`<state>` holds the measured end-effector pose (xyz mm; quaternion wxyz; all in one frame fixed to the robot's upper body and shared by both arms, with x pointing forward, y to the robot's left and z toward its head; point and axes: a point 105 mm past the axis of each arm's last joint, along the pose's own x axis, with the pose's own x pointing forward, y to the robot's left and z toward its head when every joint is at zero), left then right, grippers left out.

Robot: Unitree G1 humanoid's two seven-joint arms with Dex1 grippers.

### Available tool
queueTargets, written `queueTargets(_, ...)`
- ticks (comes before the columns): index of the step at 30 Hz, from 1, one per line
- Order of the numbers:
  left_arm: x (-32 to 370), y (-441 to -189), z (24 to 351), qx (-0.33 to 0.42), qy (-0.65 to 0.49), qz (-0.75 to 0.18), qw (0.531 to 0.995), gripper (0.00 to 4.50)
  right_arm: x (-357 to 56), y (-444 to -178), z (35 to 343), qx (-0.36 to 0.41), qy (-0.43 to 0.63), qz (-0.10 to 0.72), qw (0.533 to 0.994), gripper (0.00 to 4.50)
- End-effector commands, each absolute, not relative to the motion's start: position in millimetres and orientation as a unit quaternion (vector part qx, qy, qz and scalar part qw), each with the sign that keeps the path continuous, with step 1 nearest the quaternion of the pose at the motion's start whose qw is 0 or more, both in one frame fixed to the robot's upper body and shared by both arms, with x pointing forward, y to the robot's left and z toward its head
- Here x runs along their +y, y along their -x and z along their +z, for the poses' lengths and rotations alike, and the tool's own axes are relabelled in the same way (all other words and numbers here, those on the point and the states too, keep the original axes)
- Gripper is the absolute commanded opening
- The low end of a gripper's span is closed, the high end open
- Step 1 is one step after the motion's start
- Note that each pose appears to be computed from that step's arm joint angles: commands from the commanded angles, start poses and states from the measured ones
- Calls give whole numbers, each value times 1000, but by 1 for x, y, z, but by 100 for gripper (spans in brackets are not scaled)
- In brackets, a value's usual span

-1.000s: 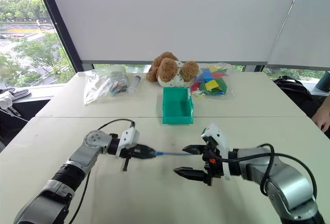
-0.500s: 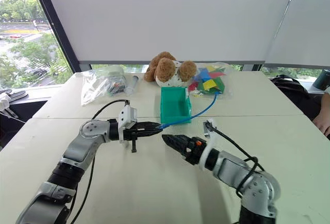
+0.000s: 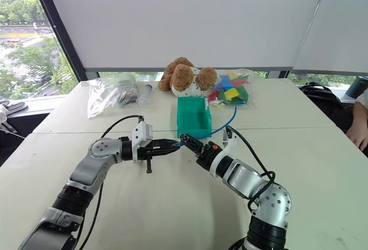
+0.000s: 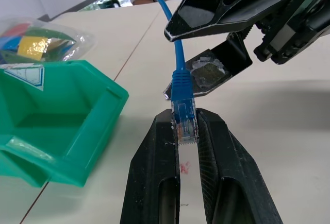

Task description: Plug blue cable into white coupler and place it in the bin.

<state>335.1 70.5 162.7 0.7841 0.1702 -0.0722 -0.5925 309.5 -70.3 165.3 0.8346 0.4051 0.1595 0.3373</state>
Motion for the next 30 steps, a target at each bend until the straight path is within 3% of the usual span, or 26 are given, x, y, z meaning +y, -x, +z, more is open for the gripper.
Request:
queueTargets(1, 67, -332, 173, -96, -182, -593, 778, 0, -62, -307, 179, 146, -401, 364, 828, 319)
queueTargets(7, 65, -332, 172, -98, -181, -592, 779, 0, -57, -306, 179, 151, -397, 372, 826, 3)
queueTargets(15, 70, -328, 166, -73, -172, -595, 782, 0, -58, -306, 188, 142, -383, 377, 831, 3)
queueTargets(24, 122, -319, 173, -28, -187, -540, 820, 446, -77, -312, 216, 98, -274, 397, 871, 0)
queueTargets(30, 164, -317, 186, -31, -183, -449, 874, 446, -76, -310, 214, 94, -202, 429, 875, 0)
